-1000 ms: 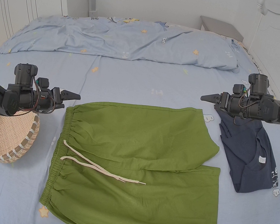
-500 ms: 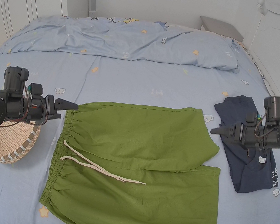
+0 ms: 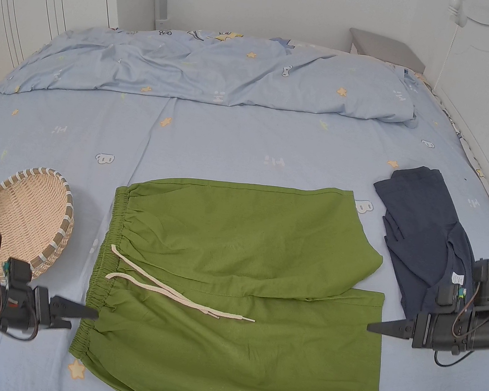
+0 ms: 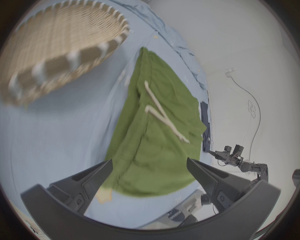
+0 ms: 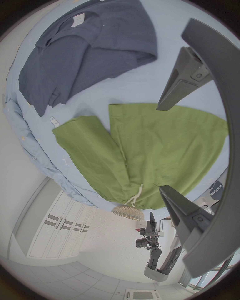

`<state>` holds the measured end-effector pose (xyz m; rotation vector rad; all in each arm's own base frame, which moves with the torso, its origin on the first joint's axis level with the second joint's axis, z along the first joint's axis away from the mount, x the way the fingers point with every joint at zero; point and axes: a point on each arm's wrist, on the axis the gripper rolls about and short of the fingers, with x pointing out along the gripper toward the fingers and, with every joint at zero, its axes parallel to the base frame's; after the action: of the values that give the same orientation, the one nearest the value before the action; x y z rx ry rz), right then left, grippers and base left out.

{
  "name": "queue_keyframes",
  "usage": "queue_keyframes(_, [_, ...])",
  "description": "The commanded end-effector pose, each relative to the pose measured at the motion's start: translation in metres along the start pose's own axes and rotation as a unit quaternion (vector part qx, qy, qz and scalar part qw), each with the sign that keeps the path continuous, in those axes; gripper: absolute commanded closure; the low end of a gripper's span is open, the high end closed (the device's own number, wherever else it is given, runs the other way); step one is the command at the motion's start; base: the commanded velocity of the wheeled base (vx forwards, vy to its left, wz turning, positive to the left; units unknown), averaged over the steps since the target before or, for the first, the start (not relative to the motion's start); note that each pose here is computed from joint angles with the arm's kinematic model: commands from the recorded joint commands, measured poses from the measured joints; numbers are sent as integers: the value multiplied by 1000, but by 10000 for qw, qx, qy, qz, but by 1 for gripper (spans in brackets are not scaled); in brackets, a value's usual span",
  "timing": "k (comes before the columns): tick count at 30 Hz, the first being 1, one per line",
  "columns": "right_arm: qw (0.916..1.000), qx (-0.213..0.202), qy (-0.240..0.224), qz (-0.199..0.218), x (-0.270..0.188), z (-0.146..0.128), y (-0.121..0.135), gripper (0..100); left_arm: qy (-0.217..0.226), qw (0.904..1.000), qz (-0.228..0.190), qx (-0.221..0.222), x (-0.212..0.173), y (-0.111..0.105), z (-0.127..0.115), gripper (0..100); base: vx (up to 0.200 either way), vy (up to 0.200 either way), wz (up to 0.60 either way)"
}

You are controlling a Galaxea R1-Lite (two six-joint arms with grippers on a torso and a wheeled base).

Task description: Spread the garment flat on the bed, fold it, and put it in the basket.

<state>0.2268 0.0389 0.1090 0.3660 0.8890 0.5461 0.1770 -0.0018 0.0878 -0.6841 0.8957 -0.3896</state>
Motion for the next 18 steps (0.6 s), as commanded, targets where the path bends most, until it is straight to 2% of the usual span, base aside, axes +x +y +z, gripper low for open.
queue_keyframes(1, [9993,-309,-72,195,-18,-35,17,0,4,9999,-149,-69,-28,4,-54,0,0,0,0])
queue_keyframes(10, [9992,-330,21,226,-17,-40,18,0,422,9990,77,-155,-15,16,-55,0,0,0,0])
queue_keyframes(11, [9992,-330,21,226,-17,-40,18,0,696,9973,182,-169,-5,25,-53,0,0,0,0])
queue_keyframes(12, [9992,-330,21,226,-17,-40,18,0,774,9967,210,-153,-1,28,-53,0,0,0,0])
queue_keyframes(14, [9992,-330,21,226,-17,-40,18,0,785,9966,214,-155,0,29,-53,0,0,0,0])
queue_keyframes(16, [9992,-325,17,221,-17,-39,18,0,849,9959,231,-209,14,41,-48,0,0,0,0])
queue_keyframes(18, [9992,-325,17,221,-17,-39,18,0,849,9959,231,-209,14,41,-48,0,0,0,0])
